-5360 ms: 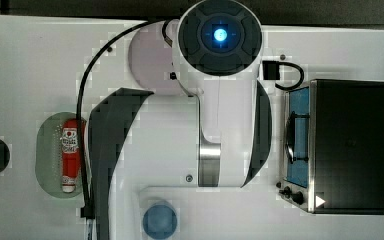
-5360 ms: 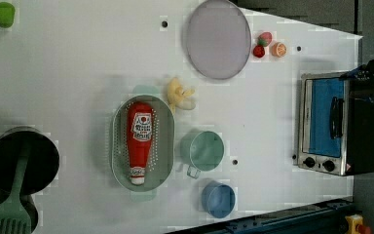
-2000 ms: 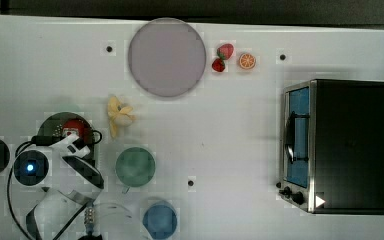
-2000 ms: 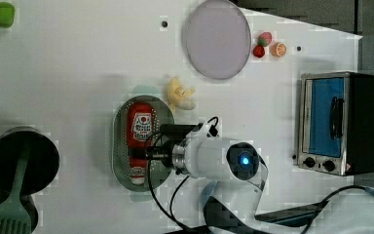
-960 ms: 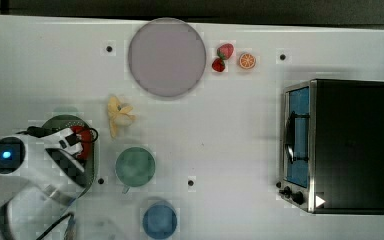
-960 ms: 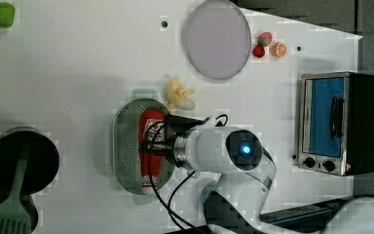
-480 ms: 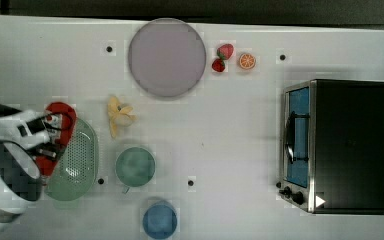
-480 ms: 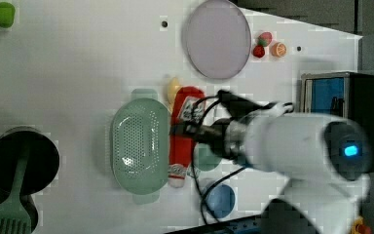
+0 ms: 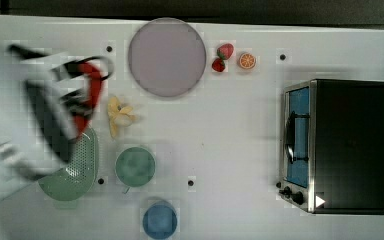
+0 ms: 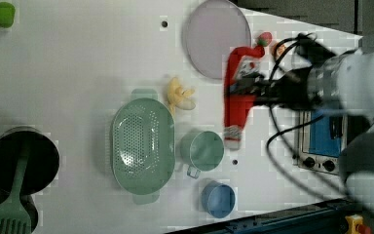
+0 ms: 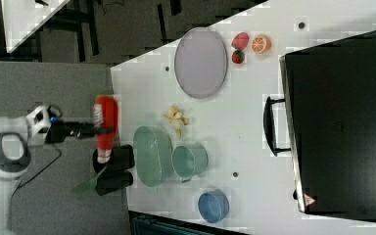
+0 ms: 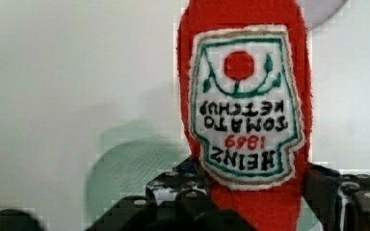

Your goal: Pick ketchup from strainer and place it on the table

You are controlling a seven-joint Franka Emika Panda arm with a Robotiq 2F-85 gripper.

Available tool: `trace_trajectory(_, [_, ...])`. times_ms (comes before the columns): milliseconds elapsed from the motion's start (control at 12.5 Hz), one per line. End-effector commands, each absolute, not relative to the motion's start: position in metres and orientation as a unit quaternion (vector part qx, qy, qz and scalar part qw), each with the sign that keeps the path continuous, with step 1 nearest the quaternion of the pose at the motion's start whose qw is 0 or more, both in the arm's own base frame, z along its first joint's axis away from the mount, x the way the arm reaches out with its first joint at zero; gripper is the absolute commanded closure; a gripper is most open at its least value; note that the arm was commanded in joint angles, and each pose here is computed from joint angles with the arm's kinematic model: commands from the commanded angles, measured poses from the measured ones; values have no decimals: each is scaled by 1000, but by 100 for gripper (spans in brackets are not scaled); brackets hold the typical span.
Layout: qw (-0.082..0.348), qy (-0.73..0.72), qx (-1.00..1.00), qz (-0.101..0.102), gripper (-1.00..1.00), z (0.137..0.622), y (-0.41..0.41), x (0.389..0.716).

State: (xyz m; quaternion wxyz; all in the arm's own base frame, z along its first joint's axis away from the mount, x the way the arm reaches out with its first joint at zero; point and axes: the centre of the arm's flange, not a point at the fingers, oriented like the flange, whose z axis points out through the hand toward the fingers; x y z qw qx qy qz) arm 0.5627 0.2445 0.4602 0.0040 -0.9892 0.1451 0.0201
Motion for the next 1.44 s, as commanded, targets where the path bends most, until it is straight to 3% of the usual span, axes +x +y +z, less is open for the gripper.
trace_trajectory(80, [-2, 96, -995, 34, -16, 435, 113, 607])
trace_trajectory(480, [-15, 110, -994, 15, -16, 406, -7, 619])
trace_trajectory(880, [-15, 136, -991, -2, -16, 333, -41, 593])
trace_trajectory(1440, [-5, 134, -990, 34, -16, 227, -32, 538])
